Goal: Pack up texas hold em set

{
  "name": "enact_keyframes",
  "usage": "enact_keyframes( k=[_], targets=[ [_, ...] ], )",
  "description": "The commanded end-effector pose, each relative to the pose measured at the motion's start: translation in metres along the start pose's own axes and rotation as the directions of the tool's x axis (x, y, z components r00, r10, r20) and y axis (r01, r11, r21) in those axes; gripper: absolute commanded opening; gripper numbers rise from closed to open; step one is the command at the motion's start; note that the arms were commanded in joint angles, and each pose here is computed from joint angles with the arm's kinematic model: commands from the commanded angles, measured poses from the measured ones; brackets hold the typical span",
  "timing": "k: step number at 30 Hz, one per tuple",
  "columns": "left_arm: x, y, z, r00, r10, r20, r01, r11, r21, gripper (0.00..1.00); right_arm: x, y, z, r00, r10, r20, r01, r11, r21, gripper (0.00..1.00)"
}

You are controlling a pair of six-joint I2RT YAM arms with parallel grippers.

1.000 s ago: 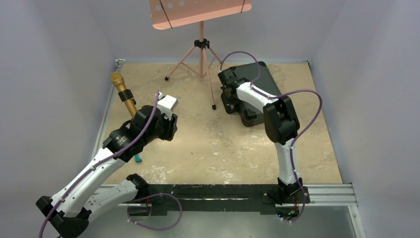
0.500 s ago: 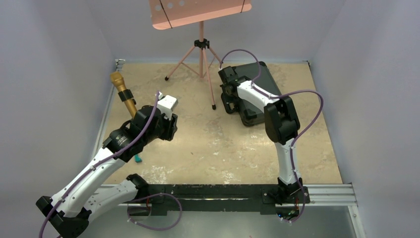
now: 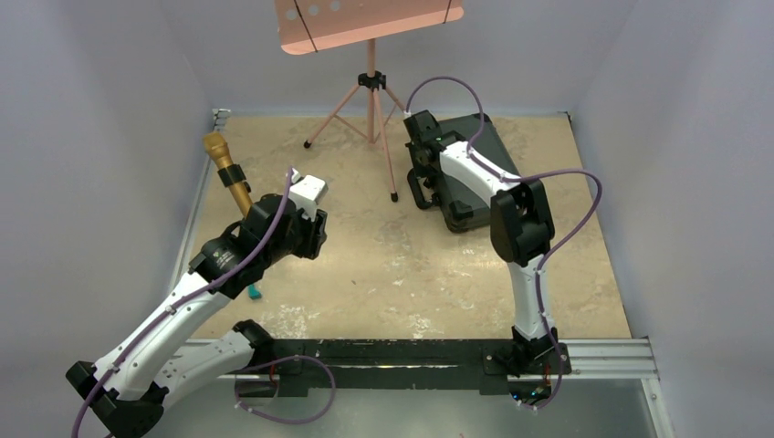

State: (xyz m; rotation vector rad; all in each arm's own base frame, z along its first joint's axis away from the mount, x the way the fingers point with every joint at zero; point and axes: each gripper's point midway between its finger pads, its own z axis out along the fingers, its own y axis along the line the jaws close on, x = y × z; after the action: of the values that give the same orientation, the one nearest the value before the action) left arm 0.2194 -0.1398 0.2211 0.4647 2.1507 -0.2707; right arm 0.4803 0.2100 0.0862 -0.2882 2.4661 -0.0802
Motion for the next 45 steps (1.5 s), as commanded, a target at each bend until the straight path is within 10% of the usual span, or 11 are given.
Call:
enact_keyframes(
  k=[1, 45],
  targets=[
    [-0.005, 0.002, -0.001, 0.999, -0.001, 0.034, 0.001, 1.000, -0.005, 0.49, -0.013, -0.010, -0.002, 1.000, 0.000, 0.027, -0.001, 0.999, 0.037, 0.00],
    [-0.006, 0.001, -0.003, 0.999, -0.006, 0.042, 0.006, 1.000, 0.006, 0.49, 0.040, -0.026, 0.034, 0.992, -0.026, -0.127, 0.047, 0.985, 0.166, 0.00]
  ],
)
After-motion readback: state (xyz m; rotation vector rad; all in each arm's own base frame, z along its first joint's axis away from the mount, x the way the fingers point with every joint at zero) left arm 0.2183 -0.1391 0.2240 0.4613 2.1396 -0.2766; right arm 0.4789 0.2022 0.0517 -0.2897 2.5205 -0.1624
